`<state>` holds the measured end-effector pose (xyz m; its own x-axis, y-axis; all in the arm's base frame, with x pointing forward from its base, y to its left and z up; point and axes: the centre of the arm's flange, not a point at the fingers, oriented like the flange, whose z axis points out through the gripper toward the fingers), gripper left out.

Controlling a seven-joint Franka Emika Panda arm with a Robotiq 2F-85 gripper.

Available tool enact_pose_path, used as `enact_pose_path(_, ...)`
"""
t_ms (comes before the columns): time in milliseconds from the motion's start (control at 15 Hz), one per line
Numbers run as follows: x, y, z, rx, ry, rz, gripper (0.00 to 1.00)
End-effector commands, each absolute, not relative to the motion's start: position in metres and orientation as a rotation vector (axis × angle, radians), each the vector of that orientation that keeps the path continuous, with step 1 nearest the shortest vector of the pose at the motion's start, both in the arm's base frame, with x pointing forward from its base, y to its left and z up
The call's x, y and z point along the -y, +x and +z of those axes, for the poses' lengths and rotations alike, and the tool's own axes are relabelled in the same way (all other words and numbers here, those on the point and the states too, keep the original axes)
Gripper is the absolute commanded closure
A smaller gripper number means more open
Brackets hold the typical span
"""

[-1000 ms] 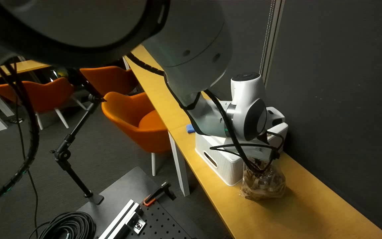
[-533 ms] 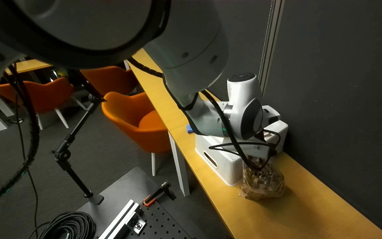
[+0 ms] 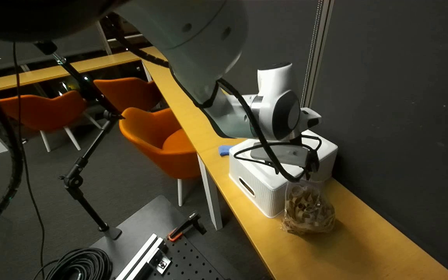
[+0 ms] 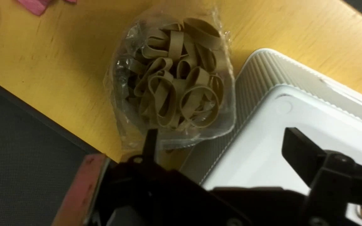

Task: Put the rubber bands inside the plastic

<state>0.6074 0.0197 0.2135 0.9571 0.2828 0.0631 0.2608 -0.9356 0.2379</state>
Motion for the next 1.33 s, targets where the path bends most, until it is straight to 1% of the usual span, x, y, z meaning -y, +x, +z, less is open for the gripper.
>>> enact_pose_path(0, -0.035, 0.607, 0.253, -0.44, 2.937, 0.05, 0.0)
enact_pose_path(333, -0.056, 0.643, 0.25, -0.532, 2.999, 0.04, 0.0)
enact_pose_path(667, -0.074, 0.678, 0.223, -0.633, 3.055, 0.01, 0.0)
enact_pose_path(1267, -0.116, 0.712, 0.187, -0.737, 3.033, -0.096, 0.0)
